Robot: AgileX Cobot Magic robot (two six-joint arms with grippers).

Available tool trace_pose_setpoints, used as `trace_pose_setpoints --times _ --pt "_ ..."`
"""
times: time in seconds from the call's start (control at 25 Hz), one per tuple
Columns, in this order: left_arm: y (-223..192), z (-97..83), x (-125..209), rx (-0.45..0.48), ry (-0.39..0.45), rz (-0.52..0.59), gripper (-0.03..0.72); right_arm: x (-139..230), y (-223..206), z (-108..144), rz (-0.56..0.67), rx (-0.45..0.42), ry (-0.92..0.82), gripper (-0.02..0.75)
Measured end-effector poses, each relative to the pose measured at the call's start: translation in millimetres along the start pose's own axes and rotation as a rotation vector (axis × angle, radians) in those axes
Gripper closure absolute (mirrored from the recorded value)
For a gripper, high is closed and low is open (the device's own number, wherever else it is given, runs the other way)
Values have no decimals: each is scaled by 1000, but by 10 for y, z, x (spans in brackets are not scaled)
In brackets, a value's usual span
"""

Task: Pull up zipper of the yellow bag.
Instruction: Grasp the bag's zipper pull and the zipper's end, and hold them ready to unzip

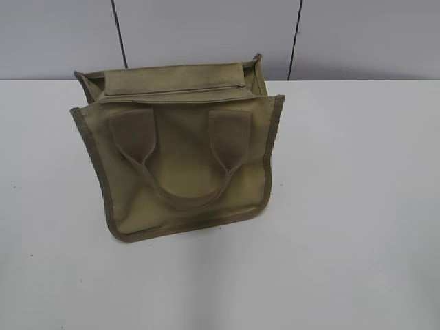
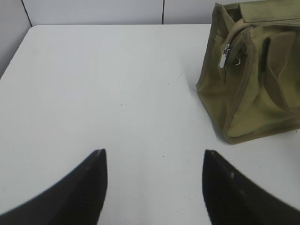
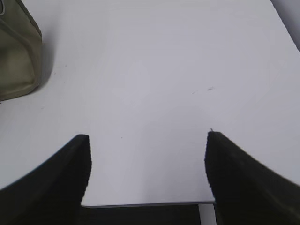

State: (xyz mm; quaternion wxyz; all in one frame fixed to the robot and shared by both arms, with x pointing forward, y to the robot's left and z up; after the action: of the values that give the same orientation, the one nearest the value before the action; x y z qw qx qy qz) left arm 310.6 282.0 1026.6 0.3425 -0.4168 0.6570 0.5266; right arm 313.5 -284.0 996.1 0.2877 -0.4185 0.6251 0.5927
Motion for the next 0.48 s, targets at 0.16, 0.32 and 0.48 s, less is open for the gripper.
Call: trace_pose_setpoints --times 0.16,0.32,0.48 --pt "0 0 0 0 0 0 207 0 0 0 0 0 0 160" --pt "0 0 0 0 0 0 207 0 0 0 0 0 0 160" --pt "0 0 0 0 0 0 207 0 0 0 0 0 0 160"
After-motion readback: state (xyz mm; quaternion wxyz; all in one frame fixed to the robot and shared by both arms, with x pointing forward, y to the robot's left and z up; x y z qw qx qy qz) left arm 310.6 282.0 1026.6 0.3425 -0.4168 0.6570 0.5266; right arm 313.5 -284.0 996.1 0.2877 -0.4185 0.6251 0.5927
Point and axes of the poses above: a point on each arm's last joint axis where the gripper is mounted, y pointing back along that axis away from the gripper, z along the wrist's bending axis when the last joint is at zero, x = y × z, the point moved 9 cm from there along -y, pointing out along that axis toward the gripper, and after that the axes turned 13 degrees about y, right-handed, at the moved point
